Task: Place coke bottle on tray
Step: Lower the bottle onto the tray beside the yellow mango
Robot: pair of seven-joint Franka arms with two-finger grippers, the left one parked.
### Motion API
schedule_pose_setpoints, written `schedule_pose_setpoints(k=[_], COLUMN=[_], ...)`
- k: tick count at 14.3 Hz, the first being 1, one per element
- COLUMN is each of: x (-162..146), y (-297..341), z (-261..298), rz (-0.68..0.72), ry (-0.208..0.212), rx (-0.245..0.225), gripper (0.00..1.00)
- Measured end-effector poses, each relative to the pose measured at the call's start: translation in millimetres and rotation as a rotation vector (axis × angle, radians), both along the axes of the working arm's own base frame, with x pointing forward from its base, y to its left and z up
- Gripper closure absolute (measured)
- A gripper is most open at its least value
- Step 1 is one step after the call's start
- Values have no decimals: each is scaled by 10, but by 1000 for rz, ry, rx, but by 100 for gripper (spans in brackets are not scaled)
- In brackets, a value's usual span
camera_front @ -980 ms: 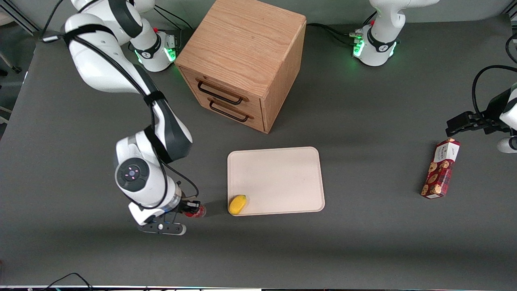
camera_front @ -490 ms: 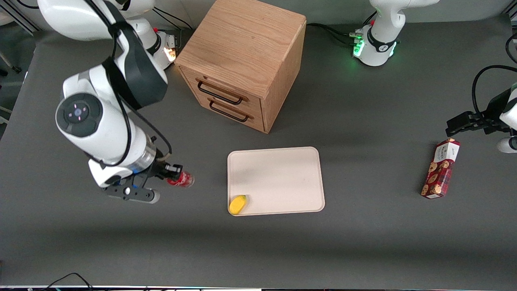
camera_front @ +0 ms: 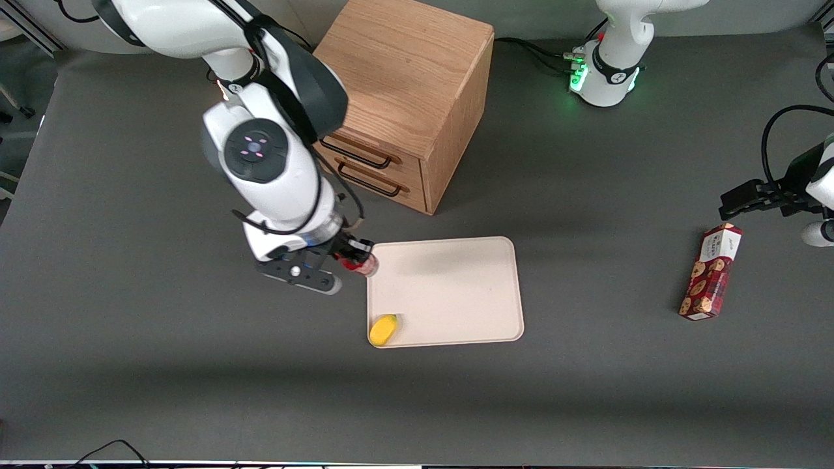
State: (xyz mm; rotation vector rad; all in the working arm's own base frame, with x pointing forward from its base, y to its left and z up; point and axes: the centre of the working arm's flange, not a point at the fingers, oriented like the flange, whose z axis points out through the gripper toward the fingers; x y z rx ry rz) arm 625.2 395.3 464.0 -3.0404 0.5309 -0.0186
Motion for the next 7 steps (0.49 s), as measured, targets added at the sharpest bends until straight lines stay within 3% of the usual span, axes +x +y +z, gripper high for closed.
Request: schedule_pose_setpoints(k=[3,7], x=[52,32], y=[205,342], z=[-550,-1198], rz=[-2,29], ry=[11,30], rx=[2,-79], gripper=[64,64])
